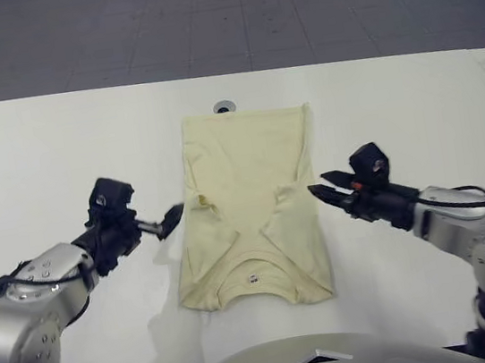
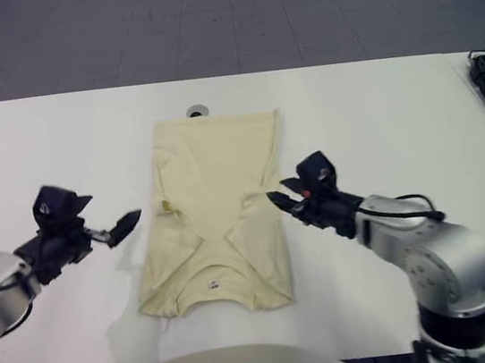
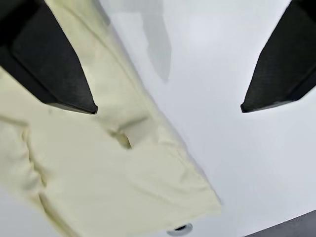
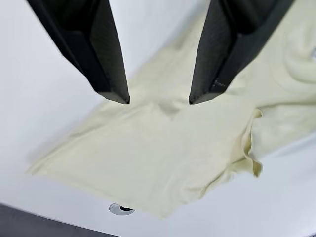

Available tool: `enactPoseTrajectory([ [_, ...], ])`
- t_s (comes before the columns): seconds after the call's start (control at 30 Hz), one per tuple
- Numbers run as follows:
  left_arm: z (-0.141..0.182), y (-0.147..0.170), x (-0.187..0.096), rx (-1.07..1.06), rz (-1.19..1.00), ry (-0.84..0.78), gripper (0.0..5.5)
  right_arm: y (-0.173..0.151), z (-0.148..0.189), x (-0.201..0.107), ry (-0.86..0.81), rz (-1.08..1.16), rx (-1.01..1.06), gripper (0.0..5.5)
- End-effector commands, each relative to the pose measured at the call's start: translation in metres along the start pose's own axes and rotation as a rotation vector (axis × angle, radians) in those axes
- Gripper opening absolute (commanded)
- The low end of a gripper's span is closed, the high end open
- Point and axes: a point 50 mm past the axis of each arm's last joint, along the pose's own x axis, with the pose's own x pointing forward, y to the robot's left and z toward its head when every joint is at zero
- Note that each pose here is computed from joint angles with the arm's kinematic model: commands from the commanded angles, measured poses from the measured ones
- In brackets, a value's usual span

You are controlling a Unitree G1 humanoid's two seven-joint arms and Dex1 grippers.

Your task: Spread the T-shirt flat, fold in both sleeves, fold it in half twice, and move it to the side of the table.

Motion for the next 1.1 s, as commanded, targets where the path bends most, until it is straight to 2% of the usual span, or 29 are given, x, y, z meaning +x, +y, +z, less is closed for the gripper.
enactPoseTrajectory([
  [0.03, -0.025, -0.012, -0.025, 0.286, -0.239, 0.099, 5.4, 0.016, -0.03, -0.035, 0.286, 0.317, -0.304, 2.81],
  [0.13, -0.043, -0.007, -0.041, 0.423, -0.391, 0.194, 5.4, 0.02, -0.044, -0.052, 0.392, 0.476, -0.359, 3.38],
  [0.23, -0.061, -0.008, -0.052, 0.535, -0.552, 0.256, 5.4, 0.025, -0.055, -0.057, 0.421, 0.568, -0.45, 3.88],
  [0.4, -0.073, -0.016, -0.037, 0.711, -0.524, 0.182, 5.4, 0.025, -0.066, -0.04, 0.336, 0.522, -0.695, 4.77],
  [0.53, -0.082, -0.029, -0.022, 0.831, -0.517, 0.133, 5.4, 0.033, -0.077, -0.028, 0.283, 0.523, -0.778, 5.39],
  [0.6, -0.086, -0.032, -0.016, 0.847, -0.497, 0.128, 5.2, 0.035, -0.079, -0.023, 0.258, 0.526, -0.799, 5.4],
  [0.77, -0.099, -0.033, -0.015, 0.908, -0.536, 0.193, 4.31, 0.041, -0.079, -0.01, 0.183, 0.507, -0.819, 4.57],
  [0.93, -0.1, -0.038, -0.008, 0.921, -0.543, 0.185, 3.32, 0.043, -0.081, -0.003, 0.159, 0.498, -0.846, 3.7],
  [1.1, -0.103, -0.045, -0.004, 0.913, -0.55, 0.179, 2.1, 0.041, -0.082, 0.001, 0.146, 0.485, -0.864, 2.63],
])
